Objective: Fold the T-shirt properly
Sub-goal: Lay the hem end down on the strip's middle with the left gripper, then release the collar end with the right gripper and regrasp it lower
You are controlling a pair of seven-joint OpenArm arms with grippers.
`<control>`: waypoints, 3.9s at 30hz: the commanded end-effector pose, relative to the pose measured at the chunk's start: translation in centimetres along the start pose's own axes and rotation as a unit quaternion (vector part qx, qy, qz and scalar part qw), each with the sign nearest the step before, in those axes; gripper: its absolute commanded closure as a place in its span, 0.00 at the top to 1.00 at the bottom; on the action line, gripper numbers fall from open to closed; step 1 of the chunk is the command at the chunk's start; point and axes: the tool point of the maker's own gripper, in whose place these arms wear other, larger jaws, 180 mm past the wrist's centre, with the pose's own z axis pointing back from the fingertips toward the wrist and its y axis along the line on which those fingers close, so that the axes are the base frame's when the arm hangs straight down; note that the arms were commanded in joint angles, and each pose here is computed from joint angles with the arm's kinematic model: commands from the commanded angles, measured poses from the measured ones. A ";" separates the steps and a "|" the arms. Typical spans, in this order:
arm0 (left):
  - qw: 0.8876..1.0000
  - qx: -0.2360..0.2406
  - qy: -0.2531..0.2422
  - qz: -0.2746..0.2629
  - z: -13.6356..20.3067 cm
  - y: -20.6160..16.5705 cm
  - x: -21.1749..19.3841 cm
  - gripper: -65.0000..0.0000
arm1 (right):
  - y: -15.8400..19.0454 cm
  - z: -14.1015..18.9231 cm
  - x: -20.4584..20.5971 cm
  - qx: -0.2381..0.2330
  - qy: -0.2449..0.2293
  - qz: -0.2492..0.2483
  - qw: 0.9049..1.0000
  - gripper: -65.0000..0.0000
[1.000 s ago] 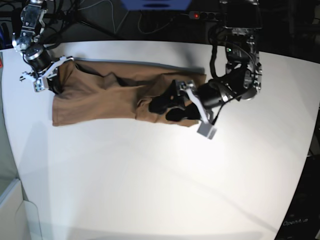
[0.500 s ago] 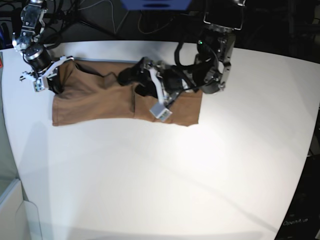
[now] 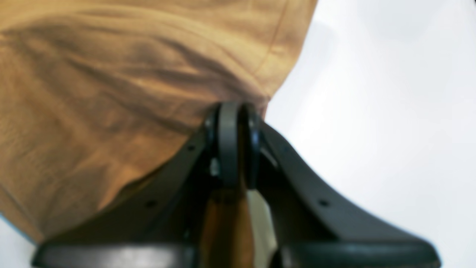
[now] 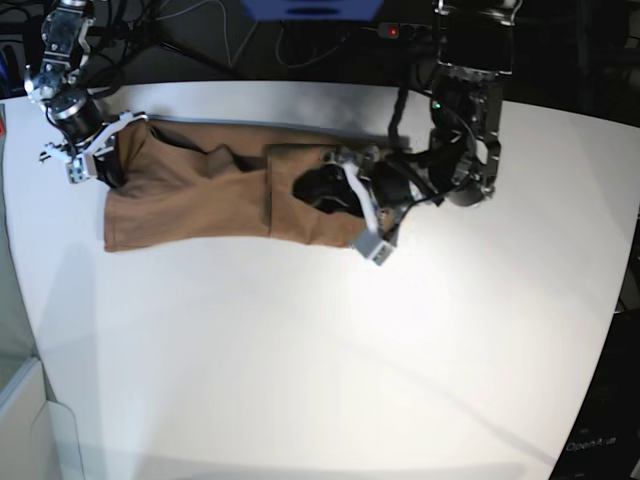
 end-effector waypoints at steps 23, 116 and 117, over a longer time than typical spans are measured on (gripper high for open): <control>0.996 0.081 -0.013 0.021 1.2 5.7 0.6 0.03 | -1.0 0.6 1.7 -0.008 0.003 0.043 0.999 0.04; 0.993 0.110 0.001 0.031 3.2 8.7 -0.5 0.03 | 1.7 -0.9 2.7 0.090 0.221 -0.247 0.939 0.30; 0.993 0.110 0.001 0.031 3.2 8.7 -0.5 0.03 | 1.8 -0.9 2.8 0.092 0.221 -0.245 0.940 0.22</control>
